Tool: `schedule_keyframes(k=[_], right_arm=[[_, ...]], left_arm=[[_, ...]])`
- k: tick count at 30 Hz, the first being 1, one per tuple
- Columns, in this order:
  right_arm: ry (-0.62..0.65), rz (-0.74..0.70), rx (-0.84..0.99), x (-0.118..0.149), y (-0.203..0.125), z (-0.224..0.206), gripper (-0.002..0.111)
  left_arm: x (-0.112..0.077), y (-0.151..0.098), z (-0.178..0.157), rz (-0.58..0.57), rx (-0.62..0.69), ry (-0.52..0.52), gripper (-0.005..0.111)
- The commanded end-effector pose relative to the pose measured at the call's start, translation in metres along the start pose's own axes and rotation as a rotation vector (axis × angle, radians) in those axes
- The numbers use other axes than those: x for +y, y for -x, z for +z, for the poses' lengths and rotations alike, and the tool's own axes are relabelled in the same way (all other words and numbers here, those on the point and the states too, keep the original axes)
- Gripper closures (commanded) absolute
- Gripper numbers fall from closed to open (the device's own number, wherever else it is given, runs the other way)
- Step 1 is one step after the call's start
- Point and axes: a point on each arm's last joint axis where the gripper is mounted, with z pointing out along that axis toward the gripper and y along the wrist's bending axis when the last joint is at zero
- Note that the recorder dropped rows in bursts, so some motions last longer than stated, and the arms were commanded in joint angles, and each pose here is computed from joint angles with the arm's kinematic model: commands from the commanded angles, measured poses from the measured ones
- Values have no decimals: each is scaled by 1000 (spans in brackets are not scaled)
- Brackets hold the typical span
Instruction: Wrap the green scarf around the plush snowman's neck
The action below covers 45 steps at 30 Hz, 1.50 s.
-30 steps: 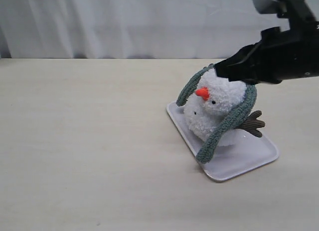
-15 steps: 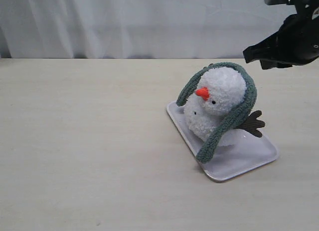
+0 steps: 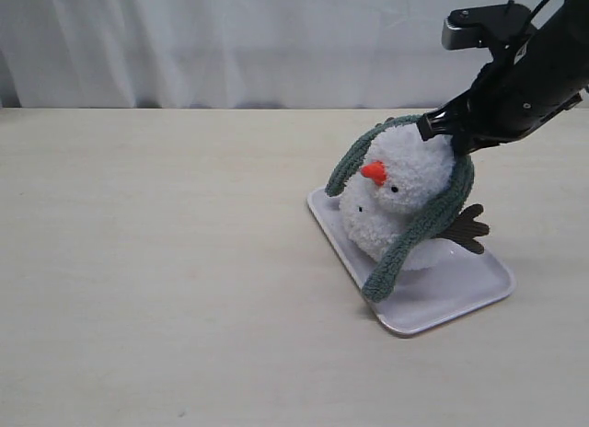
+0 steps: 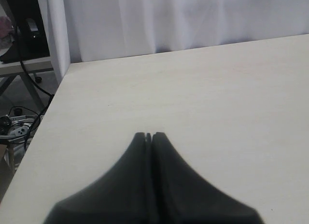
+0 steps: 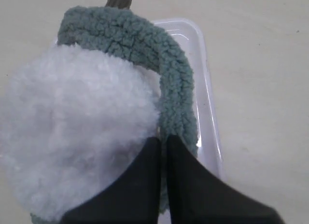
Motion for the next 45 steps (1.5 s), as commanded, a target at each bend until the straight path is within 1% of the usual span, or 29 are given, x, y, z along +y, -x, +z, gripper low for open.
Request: schedule_keyframes(k=[1, 6, 13, 17, 25, 31, 33, 39, 41, 42, 45], right_arm=[[3, 3, 0, -1, 2, 10, 104], [-2, -2, -2, -2, 3, 17, 104], [1, -2, 47, -1, 0, 35, 104], [1, -2, 49, -1, 0, 36, 104], [-1, -2, 19, -2, 3, 23, 104], [12, 13, -42, 0, 6, -3, 104], [23, 13, -63, 1, 6, -13, 100], [142, -19, -150, 13, 8, -41, 76], [193, -14, -174, 17, 9, -47, 72], [210, -7, -182, 19, 9, -49, 73], [221, -39, -175, 24, 9, -48, 71]], left_arm=[[0, 1, 0, 1, -14, -8, 107], [0, 1, 0, 1, -14, -8, 107], [0, 1, 0, 1, -14, -8, 107], [0, 1, 0, 1, -14, -8, 107], [0, 1, 0, 1, -14, -8, 107], [0, 1, 0, 1, -14, -8, 107], [0, 1, 0, 1, -14, -8, 107], [0, 1, 0, 1, -14, -8, 107], [0, 1, 0, 1, -14, -8, 107], [0, 1, 0, 1, -14, -8, 107], [0, 1, 0, 1, -14, -8, 107]])
